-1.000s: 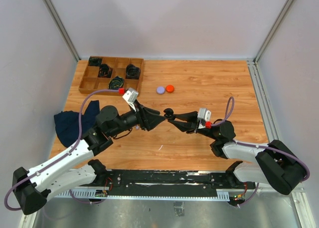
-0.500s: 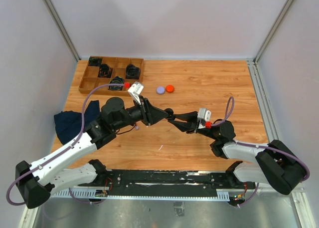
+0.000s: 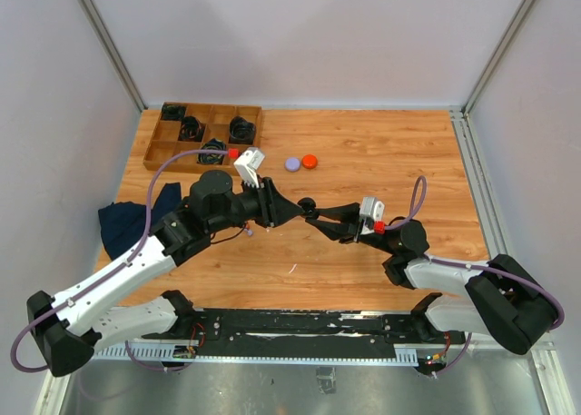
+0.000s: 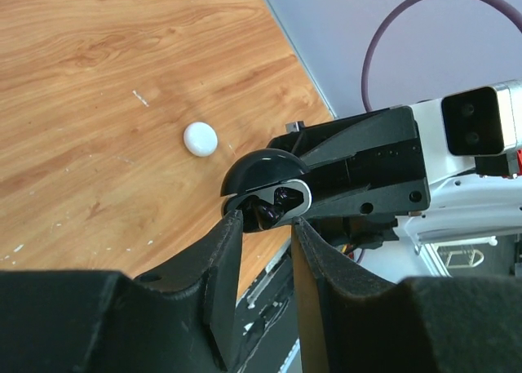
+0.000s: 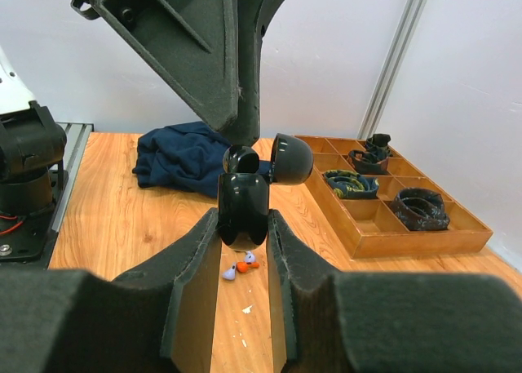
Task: Insert the wireless bluetooth earbuds into the charging case
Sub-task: Adjust the earbud with the charging case.
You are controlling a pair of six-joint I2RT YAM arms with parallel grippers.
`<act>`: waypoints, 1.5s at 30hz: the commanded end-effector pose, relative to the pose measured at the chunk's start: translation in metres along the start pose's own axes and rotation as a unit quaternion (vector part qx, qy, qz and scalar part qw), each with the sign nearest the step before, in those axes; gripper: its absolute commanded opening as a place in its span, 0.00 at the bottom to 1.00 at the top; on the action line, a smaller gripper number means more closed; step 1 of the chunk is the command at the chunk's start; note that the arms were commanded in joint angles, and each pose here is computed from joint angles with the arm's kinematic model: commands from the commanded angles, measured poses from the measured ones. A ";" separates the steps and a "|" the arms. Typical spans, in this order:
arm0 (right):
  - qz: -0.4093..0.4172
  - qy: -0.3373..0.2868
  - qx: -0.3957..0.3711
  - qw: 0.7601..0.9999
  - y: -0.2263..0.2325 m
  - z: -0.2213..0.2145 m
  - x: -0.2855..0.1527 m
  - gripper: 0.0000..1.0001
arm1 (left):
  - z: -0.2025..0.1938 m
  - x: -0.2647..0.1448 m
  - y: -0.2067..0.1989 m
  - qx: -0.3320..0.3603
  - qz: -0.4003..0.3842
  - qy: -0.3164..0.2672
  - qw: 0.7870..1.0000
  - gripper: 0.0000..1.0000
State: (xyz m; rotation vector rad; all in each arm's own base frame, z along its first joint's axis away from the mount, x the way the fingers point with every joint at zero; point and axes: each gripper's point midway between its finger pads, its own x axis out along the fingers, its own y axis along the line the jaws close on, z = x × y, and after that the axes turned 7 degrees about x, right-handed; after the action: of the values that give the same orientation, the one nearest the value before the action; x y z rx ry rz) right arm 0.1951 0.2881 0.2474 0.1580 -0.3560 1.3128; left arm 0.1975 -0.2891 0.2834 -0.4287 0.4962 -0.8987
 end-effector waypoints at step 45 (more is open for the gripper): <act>0.013 -0.021 -0.022 0.999 0.003 0.011 0.007 0.04 | 0.013 -0.004 -0.010 0.001 0.029 -0.007 1.000 0.35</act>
State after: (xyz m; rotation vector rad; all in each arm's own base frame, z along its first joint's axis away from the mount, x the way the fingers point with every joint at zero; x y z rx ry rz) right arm 0.1961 0.2901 0.2405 0.1552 -0.3328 1.3198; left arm 0.1839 -0.3106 0.2836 -0.4214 0.5629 -0.9725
